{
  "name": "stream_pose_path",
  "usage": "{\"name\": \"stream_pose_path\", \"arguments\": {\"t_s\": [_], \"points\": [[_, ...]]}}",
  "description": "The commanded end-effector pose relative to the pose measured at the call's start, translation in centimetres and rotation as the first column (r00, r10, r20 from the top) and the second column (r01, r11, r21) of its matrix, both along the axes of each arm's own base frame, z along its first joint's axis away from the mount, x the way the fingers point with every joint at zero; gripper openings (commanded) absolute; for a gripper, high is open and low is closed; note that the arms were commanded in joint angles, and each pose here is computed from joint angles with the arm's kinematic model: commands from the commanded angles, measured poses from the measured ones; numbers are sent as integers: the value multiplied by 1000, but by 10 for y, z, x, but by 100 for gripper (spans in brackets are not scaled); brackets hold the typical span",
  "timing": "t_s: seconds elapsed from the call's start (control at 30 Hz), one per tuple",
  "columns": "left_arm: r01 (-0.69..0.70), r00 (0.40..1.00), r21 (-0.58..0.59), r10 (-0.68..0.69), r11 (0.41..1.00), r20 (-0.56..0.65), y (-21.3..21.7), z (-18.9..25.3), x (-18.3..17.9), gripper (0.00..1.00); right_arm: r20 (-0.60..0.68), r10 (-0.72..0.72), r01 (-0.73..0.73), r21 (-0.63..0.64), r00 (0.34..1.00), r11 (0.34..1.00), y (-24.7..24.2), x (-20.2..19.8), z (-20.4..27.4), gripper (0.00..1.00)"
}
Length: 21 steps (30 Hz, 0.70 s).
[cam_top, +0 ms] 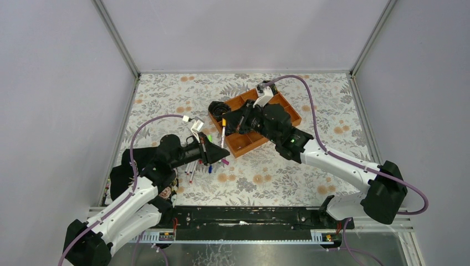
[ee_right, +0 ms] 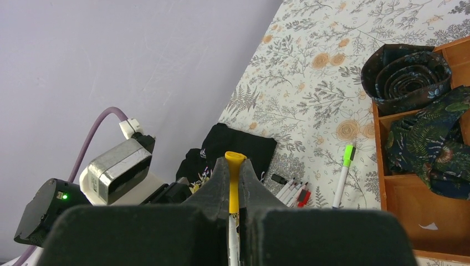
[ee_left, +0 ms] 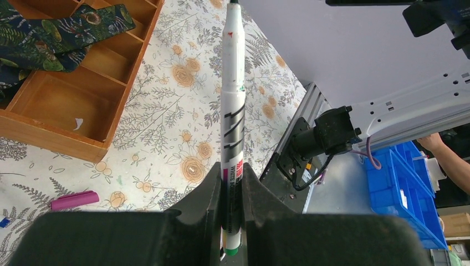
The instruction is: Insert the pens into the pen caps
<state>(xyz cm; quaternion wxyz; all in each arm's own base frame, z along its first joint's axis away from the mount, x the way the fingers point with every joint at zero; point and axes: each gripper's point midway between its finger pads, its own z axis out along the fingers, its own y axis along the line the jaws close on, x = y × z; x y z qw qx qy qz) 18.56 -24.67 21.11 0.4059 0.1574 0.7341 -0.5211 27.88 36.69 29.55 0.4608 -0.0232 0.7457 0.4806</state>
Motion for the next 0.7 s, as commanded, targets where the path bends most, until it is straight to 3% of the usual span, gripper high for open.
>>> {"name": "stream_pose_path", "arguments": {"t_s": [0.0,0.67], "points": [[-13,998,-16,14,1000,69,0,13,3,0,52,8,-13,83,999,996,-5,-6,31,0],[-42,996,-15,43,999,77,3,16,6,0,5,191,-191,53,982,980,7,-55,-13,0]]}}
